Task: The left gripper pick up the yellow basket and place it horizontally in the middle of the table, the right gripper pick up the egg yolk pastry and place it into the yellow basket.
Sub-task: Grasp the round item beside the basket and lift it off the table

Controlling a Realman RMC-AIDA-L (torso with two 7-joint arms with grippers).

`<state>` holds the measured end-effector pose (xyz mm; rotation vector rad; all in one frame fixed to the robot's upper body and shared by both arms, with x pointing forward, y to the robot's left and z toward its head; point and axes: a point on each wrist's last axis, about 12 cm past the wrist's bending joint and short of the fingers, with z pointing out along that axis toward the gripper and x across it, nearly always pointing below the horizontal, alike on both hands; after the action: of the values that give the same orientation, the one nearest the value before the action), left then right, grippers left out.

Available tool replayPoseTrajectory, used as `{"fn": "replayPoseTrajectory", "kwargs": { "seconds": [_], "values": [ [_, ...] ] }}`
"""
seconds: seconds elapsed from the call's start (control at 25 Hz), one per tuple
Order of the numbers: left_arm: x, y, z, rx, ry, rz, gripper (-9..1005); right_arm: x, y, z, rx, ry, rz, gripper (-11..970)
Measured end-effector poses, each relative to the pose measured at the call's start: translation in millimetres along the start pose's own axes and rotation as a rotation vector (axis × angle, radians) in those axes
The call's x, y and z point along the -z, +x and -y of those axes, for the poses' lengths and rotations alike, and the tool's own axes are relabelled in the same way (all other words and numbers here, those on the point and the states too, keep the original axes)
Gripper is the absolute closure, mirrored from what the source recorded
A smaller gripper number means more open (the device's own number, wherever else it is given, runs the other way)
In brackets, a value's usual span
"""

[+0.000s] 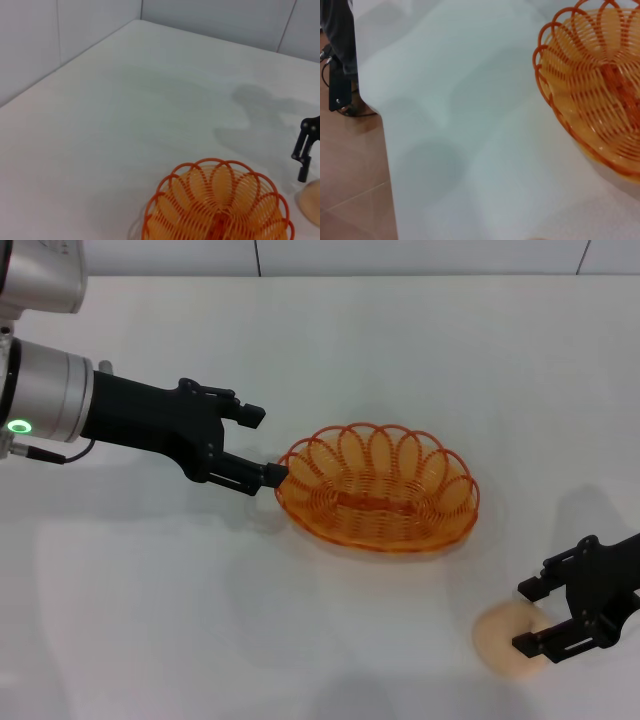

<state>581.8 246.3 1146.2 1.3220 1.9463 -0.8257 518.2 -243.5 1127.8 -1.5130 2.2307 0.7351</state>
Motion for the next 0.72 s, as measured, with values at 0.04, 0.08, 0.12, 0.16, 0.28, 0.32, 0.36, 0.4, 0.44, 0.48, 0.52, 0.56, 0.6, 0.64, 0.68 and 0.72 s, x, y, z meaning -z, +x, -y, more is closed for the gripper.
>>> {"fn": "replayPoseTrajectory", "kwargs": {
  "seconds": [0.04, 0.08, 0.12, 0.16, 0.28, 0.32, 0.36, 0.4, 0.44, 0.48, 0.52, 0.56, 0.6, 0.64, 0.68, 0.72],
  "values": [
    [0.4, -0.1, 0.1, -0.001, -0.002, 0.001, 116, -0.2, -0.1, -0.1, -0.001, -0.001, 0.000, 208],
    [0.6, 0.0, 0.3, -0.001, -0.004, 0.001, 116, -0.4, -0.1, -0.2, -0.002, -0.001, -0.001, 208],
    [0.8, 0.1, 0.3, -0.001, -0.004, 0.002, 116, -0.4, -0.3, -0.2, -0.002, -0.002, -0.001, 208],
    [1.0, 0.4, 0.4, -0.001, -0.005, 0.002, 116, -0.7, -0.8, -0.1, -0.001, -0.002, -0.002, 208],
    [2.1, 1.6, 0.2, 0.005, -0.009, 0.007, 116, -2.2, -1.9, 0.1, 0.003, -0.002, -0.004, 309],
    [2.5, 2.1, 0.3, 0.007, -0.011, 0.008, 116, -2.5, -2.3, 0.1, 0.005, -0.001, -0.004, 342],
    [2.5, 2.5, 0.4, 0.008, -0.011, 0.008, 116, -2.6, -2.5, 0.2, 0.006, -0.001, -0.004, 375],
    [2.6, 2.8, 0.4, 0.009, -0.011, 0.008, 116, -2.8, -3.0, 0.2, 0.006, -0.001, -0.004, 409],
    [2.8, 3.0, 0.3, 0.009, -0.012, 0.007, 116, -2.7, -3.4, 0.3, 0.007, -0.001, -0.003, 470],
    [2.9, 3.1, 0.1, 0.009, -0.014, 0.007, 116, -2.8, -3.4, 0.4, 0.006, -0.001, -0.003, 530],
    [2.9, 3.0, -0.1, 0.009, -0.016, 0.007, 116, -3.0, -3.2, 0.5, 0.005, -0.002, -0.004, 591],
    [2.9, 3.0, -0.3, 0.009, -0.017, 0.008, 116, -3.1, -3.2, 0.5, 0.004, -0.003, -0.004, 603],
    [3.0, 3.0, -0.4, 0.009, -0.018, 0.008, 116, -3.1, -3.1, 0.5, 0.004, -0.003, -0.004, 614],
    [3.4, 3.3, -0.4, 0.009, -0.020, 0.008, 116, -2.8, -3.2, 0.6, 0.003, -0.002, -0.002, 626],
    [4.0, 3.8, -0.4, 0.010, -0.022, 0.008, 116, -2.2, -3.9, 0.6, 0.003, -0.002, 0.003, 637],
    [5.3, 4.6, -0.2, 0.011, -0.026, 0.011, 116, -1.3, -5.0, 0.4, 0.006, -0.001, 0.009, 649]
  ]
}}
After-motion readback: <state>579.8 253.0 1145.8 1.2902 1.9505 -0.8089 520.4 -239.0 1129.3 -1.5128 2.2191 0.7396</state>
